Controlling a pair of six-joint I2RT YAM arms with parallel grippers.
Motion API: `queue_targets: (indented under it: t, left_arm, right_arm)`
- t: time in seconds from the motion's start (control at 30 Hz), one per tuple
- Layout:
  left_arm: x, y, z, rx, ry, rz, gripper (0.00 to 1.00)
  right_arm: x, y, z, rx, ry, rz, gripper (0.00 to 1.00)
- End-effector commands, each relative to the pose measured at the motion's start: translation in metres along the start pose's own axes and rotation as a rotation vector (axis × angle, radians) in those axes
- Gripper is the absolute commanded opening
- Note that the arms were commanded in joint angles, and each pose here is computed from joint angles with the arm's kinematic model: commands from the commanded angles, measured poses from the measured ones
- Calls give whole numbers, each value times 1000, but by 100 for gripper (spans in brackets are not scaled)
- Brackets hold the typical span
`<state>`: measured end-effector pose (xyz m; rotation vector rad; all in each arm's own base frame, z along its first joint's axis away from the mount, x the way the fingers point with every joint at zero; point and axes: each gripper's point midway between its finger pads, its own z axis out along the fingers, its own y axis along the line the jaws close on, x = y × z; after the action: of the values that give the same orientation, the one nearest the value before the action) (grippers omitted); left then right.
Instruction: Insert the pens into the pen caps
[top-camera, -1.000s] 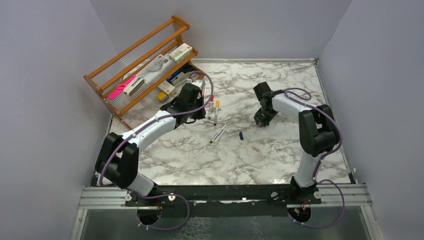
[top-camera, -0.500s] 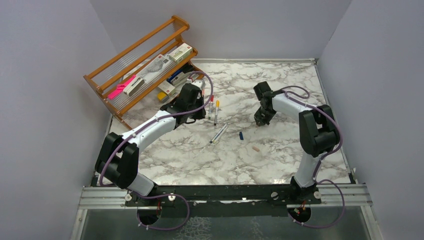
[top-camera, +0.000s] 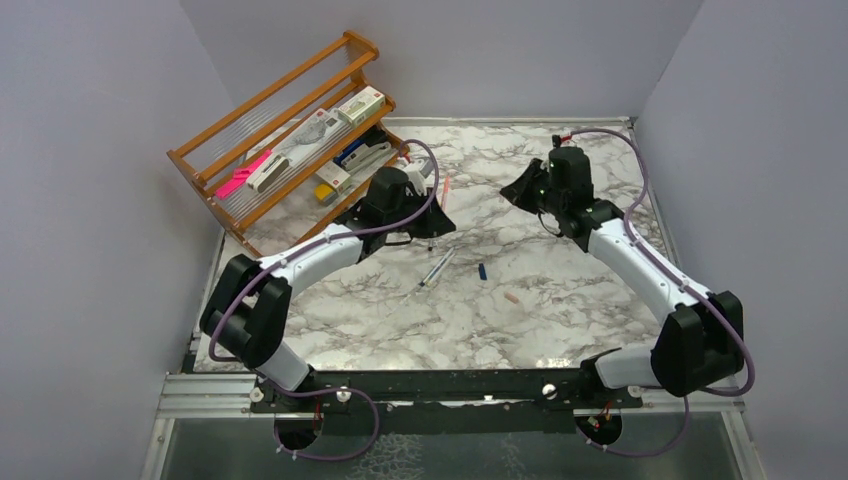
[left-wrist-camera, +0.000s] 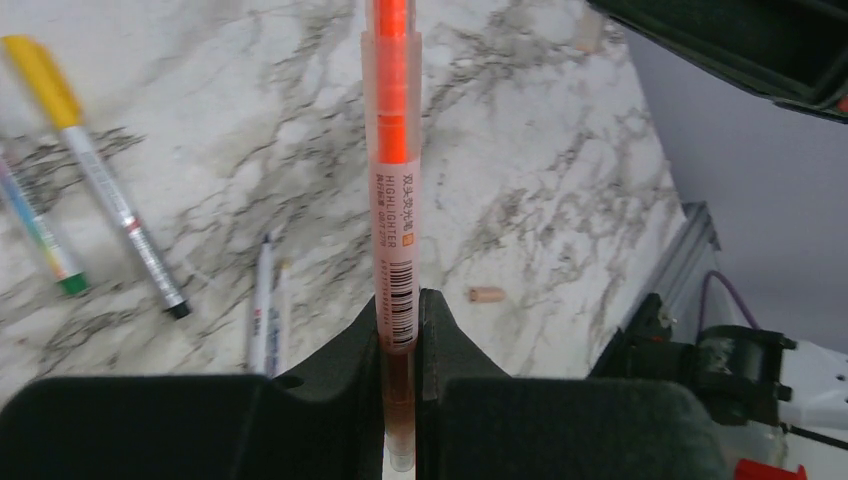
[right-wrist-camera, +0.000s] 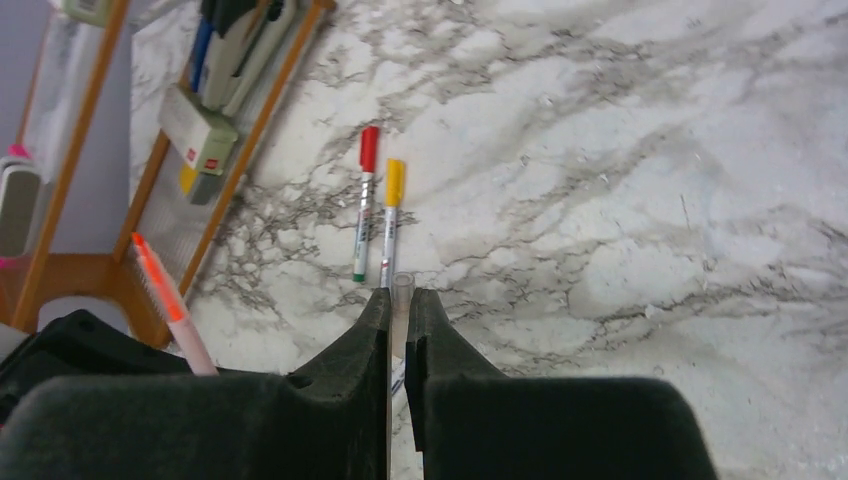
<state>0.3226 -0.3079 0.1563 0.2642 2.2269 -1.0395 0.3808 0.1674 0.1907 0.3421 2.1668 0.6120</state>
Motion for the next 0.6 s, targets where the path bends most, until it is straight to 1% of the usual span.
queue_targets:
  t: [0.0, 0.1, 0.2, 0.3, 0.43, 0.57]
  left_arm:
    - [3, -72, 3, 295, -12, 37, 0]
    - [17, -100, 11, 347, 11, 98, 0]
    - [27, -117, 16, 375, 12, 91, 0]
    - [31, -126, 18, 388, 2, 87, 0]
    - [31, -131, 16, 393, -6, 95, 0]
    - [27, -134, 12, 395, -25, 102, 0]
  right_arm:
    - [-21, 47, -19, -244, -87, -130, 1]
    - [-34, 65, -38, -320, -140, -144, 1]
    - [-51, 78, -59, -375, -221, -171, 1]
    - [-67, 89, -77, -408, -276, -206, 1]
    - [-76, 98, -91, -429, -302, -226, 1]
    - [-72, 99, -96, -446, -293, -226, 1]
